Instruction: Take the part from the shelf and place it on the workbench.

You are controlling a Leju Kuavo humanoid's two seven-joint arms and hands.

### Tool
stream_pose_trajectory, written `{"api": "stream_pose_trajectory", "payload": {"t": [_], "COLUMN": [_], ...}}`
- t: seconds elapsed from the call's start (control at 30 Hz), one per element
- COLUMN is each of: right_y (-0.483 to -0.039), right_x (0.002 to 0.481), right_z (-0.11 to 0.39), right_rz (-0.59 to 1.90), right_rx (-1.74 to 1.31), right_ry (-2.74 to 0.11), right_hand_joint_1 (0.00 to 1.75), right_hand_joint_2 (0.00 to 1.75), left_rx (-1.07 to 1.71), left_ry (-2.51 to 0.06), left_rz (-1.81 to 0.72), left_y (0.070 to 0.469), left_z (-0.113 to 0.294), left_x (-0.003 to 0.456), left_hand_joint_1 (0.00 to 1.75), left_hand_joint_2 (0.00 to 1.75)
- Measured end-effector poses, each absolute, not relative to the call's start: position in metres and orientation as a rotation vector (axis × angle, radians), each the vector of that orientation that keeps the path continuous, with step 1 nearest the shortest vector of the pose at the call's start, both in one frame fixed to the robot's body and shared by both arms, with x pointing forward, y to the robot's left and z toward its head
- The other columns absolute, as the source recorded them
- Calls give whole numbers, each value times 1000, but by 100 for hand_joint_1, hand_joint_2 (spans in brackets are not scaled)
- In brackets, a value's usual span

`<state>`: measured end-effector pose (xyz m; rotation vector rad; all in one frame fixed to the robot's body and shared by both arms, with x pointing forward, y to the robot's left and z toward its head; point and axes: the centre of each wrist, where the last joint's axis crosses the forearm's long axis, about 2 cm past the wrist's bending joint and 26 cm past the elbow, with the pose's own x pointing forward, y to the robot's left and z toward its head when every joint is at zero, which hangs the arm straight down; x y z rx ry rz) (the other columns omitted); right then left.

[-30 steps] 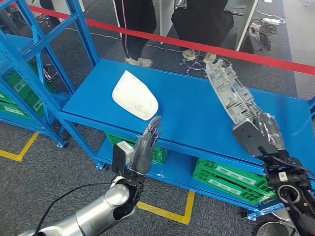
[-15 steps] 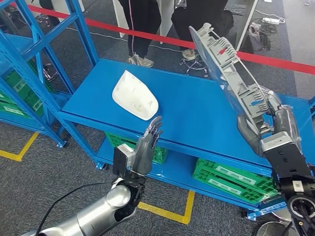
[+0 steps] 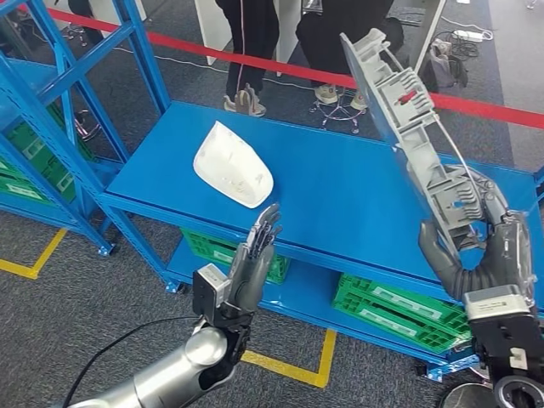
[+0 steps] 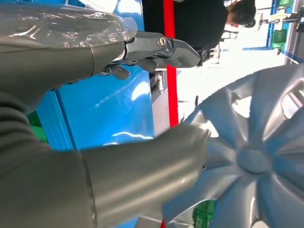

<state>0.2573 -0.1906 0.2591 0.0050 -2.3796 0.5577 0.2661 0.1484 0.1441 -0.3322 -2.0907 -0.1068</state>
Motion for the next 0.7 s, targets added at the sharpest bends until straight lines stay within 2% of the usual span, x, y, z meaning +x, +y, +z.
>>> {"api": "stream_pose_trajectory", "payload": {"t": [0.7], "right_y": [-189], "right_x": [245], "right_z": [255], "right_rz": [538], "right_rx": [45], "right_ry": [-2329], "right_hand_joint_1": [175], "right_hand_joint_2": [175], "left_rx": [-365], "left_ry": [-2078], "left_rz": [-85], "left_y": [145], "left_z": [142], "left_x": [263], "left_hand_joint_1": [0], "left_hand_joint_2": [175]}}
